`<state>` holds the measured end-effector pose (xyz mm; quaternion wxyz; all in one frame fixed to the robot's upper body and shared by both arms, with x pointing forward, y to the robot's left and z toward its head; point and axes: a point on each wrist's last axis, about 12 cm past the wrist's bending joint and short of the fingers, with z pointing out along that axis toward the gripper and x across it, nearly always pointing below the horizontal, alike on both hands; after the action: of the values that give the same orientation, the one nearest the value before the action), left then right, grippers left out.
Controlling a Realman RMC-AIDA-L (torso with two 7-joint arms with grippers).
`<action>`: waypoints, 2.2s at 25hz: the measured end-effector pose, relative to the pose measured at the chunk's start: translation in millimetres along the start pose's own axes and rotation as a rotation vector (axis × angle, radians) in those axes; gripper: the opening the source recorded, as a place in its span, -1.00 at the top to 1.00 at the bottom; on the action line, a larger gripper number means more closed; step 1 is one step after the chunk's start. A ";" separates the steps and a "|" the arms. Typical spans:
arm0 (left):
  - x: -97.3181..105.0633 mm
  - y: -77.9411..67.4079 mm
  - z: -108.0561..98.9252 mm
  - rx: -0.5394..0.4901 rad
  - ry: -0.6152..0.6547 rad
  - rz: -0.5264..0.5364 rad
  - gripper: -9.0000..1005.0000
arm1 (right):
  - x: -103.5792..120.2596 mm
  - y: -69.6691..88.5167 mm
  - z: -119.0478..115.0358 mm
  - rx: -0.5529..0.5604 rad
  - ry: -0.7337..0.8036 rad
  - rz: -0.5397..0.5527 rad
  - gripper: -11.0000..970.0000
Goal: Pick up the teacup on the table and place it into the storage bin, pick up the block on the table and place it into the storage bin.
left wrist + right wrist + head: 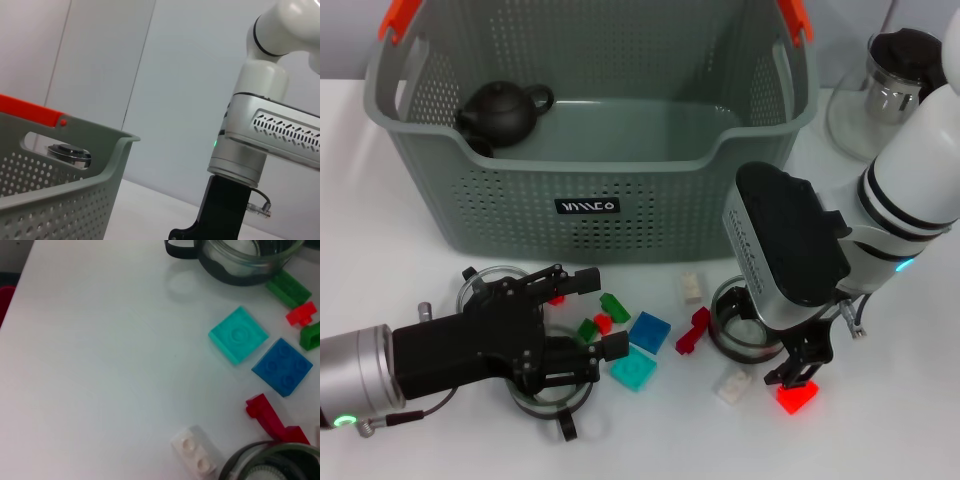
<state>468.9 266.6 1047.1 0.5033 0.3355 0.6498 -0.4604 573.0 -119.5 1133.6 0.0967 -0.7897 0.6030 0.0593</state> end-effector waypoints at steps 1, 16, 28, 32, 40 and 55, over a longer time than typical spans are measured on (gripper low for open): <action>0.1 0.0 -0.1 0.000 0.000 0.000 -0.74 | -0.1 -0.2 0.7 0.000 0.001 0.001 -0.69; 3.1 -1.6 -3.3 -0.016 -0.002 -0.009 -0.74 | 2.8 -2.2 11.0 0.017 0.010 0.016 -0.68; 3.8 -1.7 -4.5 -0.026 -0.006 -0.012 -0.74 | 4.4 -6.0 13.2 0.040 0.032 0.058 -0.19; 3.9 -1.6 -4.4 -0.026 -0.005 -0.012 -0.74 | 4.4 -5.4 13.5 0.035 0.033 0.070 -0.02; 5.3 -2.4 -6.5 -0.031 -0.003 -0.015 -0.74 | 3.0 -2.3 10.5 0.004 0.030 0.080 0.49; 6.9 -3.8 -14.1 -0.038 0.008 -0.016 -0.74 | -6.5 5.4 -42.0 -0.046 -0.064 0.097 0.88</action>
<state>458.8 278.3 1042.4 0.5032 0.3228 0.6630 -0.4506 565.1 -124.1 1175.5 0.0946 -0.7591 0.6357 0.1032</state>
